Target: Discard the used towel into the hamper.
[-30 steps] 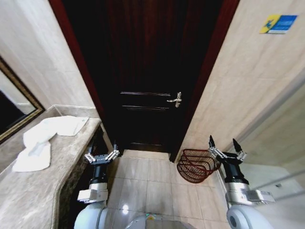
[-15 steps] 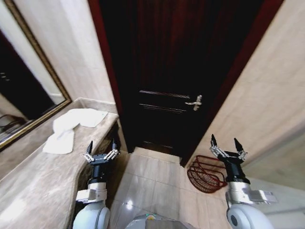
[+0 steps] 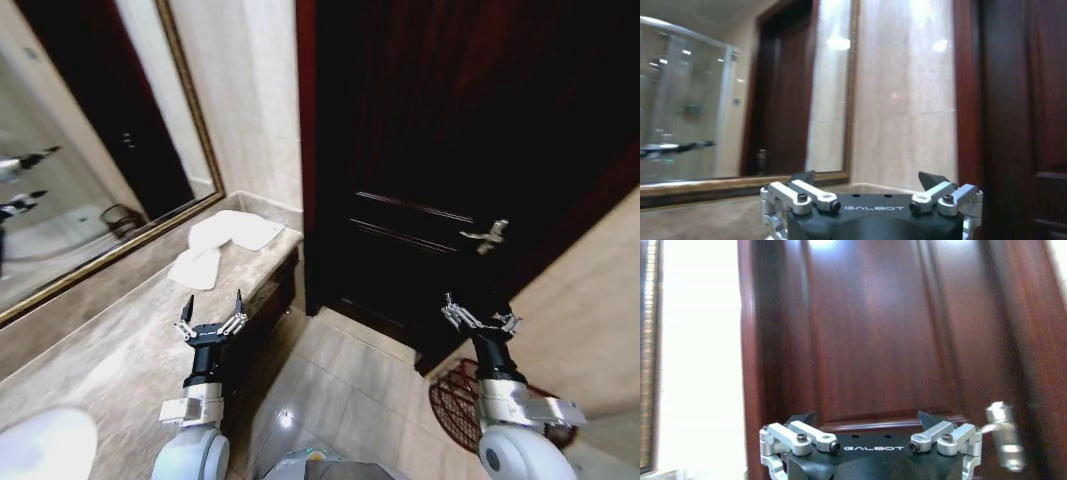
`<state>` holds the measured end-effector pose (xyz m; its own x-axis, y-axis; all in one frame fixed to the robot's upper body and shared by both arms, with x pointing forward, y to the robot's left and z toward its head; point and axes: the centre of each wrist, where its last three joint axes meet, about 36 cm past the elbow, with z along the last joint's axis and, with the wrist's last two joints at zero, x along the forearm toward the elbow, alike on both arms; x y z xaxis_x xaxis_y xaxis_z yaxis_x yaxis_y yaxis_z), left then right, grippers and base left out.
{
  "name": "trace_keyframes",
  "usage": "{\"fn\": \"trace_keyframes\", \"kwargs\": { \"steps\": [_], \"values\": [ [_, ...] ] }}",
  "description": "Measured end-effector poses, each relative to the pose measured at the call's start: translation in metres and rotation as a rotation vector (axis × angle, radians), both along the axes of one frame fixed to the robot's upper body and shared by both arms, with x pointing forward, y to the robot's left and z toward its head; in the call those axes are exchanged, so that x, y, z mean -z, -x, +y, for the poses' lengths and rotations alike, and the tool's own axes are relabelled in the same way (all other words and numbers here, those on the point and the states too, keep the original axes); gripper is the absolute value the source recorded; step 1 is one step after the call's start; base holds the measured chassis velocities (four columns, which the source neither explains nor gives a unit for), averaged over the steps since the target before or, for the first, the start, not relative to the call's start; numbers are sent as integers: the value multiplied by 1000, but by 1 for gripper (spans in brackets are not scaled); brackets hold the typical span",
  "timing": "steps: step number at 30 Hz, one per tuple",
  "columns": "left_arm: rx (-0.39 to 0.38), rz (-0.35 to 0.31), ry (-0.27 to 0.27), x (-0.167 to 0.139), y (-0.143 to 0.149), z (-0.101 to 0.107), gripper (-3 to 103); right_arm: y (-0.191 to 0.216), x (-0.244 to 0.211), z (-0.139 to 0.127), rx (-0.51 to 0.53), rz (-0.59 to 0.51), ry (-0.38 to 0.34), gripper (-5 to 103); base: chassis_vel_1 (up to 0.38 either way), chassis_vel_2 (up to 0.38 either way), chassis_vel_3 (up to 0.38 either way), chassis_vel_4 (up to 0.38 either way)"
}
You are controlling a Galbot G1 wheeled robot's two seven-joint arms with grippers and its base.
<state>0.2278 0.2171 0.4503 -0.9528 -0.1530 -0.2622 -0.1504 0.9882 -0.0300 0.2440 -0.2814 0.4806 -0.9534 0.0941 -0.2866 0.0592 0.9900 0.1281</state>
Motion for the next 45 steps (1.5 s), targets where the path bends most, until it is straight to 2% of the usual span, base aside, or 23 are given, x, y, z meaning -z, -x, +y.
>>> {"fn": "trace_keyframes", "kwargs": {
  "steps": [10,13,20,24,33,40,42,43,45],
  "values": [
    [-16,-9,-5,0,0,2,100,-1,0,1,-2,-11,-1,100,122,117,131,114],
    [-37,-18,-35,0,0,4,100,1,-1,1,1,22,13,100,12,19,30,16],
    [-66,-12,-44,1,-1,2,100,3,0,1,6,23,16,100,0,0,0,0],
    [-89,-3,-49,3,-1,1,100,3,2,1,9,19,15,100,-79,103,71,-49],
    [-88,0,-48,4,-1,1,100,1,5,1,27,-7,10,100,-169,142,170,-164],
    [-95,11,-12,3,-4,5,100,2,6,1,35,-4,10,100,-67,83,70,-41],
    [-116,31,39,1,-9,14,100,3,7,1,33,2,16,100,5,19,-71,3],
    [-121,53,66,0,-15,26,100,4,8,1,32,6,21,100,72,-13,-67,17],
    [-115,65,78,0,-19,34,100,4,9,1,31,8,23,100,72,-12,-53,17]
  ]
}}
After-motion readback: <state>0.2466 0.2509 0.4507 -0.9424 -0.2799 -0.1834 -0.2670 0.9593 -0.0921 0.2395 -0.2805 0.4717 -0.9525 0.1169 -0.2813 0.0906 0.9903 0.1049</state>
